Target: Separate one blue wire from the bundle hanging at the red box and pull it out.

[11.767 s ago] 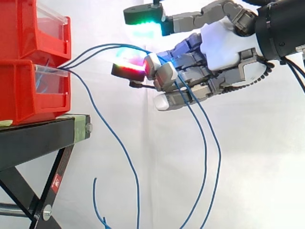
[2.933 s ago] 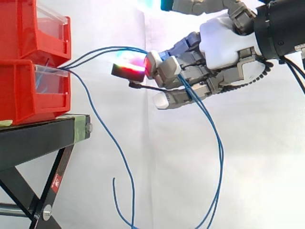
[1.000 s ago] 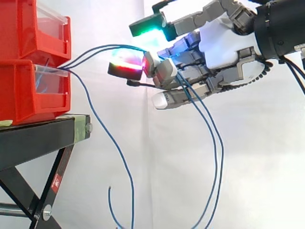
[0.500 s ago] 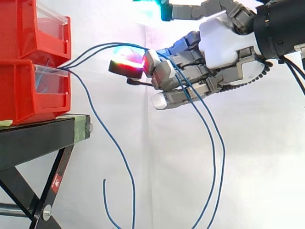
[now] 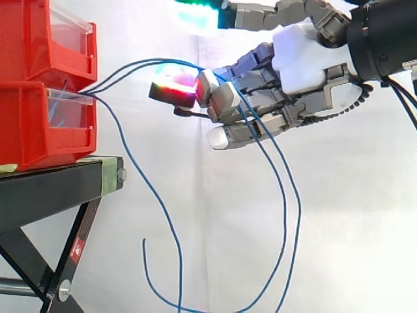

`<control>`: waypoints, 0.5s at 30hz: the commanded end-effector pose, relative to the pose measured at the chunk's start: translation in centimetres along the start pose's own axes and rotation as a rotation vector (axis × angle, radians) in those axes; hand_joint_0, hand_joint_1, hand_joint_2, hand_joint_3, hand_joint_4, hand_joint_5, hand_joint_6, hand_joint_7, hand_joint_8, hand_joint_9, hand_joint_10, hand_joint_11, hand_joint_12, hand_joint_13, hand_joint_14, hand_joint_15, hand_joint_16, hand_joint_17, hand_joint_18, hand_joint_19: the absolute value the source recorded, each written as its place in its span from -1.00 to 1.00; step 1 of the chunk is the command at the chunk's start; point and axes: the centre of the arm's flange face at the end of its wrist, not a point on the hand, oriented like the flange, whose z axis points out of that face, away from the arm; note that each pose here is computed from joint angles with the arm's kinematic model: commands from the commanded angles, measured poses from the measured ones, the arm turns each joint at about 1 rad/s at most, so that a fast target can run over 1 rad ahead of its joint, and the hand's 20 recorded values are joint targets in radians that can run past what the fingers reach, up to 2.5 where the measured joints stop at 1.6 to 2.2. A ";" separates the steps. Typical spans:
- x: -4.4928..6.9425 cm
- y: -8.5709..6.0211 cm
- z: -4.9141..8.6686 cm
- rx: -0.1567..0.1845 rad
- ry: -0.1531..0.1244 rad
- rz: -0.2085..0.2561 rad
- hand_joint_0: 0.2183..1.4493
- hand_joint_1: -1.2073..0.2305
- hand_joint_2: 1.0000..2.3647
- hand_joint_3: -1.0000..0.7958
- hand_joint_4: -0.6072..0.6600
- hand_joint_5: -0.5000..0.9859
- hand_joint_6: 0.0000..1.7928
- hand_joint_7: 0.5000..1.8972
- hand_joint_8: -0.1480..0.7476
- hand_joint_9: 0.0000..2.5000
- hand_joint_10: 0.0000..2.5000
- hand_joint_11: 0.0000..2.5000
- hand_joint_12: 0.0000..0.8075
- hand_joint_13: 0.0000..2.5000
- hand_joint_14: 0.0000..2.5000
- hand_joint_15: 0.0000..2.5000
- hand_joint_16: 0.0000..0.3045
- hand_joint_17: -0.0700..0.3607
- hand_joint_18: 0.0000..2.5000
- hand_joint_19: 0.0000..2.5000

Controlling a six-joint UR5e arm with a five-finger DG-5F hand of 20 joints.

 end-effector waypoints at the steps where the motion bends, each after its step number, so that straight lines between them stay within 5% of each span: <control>1: -0.1 0.0 0.0 0.000 -0.001 0.000 -0.60 -0.56 -1.00 -0.44 0.34 -0.63 -0.05 -0.51 0.07 -0.27 -0.99 0.17 0.06 -0.18 -0.99 0.20 -0.63 -0.08 -0.40 -0.61; 15: 0.0 0.0 0.0 0.000 0.000 0.000 -0.35 -0.60 -0.99 -0.32 0.25 -0.63 -0.02 -0.53 -0.01 -0.29 -0.99 0.16 -0.07 -0.20 -0.99 0.20 -0.67 -0.15 -0.42 -0.59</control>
